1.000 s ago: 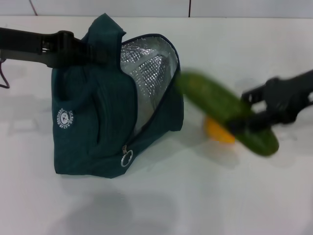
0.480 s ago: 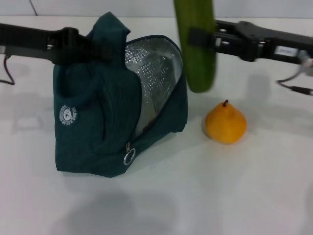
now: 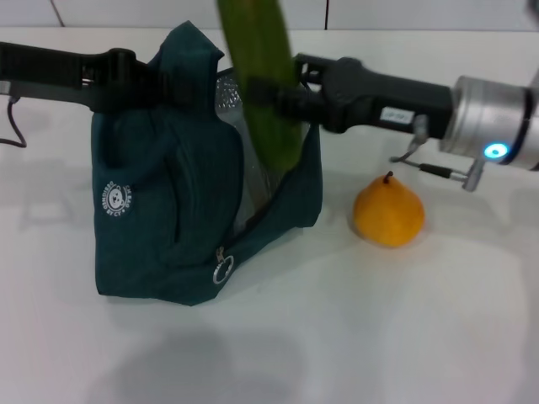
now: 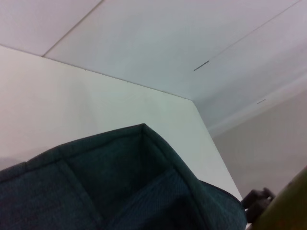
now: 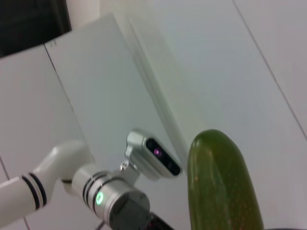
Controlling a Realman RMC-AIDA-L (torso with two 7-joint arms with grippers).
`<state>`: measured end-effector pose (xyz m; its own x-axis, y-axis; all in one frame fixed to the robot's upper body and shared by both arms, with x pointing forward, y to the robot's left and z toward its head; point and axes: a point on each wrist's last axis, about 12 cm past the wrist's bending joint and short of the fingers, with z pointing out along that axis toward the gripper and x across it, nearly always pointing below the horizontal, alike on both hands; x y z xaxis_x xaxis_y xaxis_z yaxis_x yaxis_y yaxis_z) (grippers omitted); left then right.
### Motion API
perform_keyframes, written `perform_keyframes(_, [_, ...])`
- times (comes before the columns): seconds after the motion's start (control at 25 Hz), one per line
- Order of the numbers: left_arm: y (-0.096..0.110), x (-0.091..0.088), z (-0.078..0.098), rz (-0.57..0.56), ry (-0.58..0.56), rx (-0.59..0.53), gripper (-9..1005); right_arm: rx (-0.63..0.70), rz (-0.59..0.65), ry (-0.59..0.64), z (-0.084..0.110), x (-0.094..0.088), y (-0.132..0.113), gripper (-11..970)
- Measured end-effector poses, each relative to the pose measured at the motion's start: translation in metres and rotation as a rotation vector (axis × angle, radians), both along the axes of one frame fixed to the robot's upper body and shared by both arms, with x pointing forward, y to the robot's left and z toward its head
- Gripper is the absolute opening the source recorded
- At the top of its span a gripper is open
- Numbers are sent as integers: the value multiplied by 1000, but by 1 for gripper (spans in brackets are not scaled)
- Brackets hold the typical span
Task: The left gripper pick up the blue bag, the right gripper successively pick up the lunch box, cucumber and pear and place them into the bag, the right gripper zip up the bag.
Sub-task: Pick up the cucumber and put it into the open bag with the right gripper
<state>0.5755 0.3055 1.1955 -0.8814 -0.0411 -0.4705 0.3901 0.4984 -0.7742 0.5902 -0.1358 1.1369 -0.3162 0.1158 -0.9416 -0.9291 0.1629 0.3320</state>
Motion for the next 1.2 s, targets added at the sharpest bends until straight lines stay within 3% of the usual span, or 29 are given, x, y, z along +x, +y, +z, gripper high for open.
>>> perform_keyframes(0.36, [0,0,0,-3,-4,3,39,-67,-24,-35,-13,-5,21,643])
perform_keyframes(1.2, [1,0,1,-3,-8,3,40,-25,-62,-18,-20,-14,9,738])
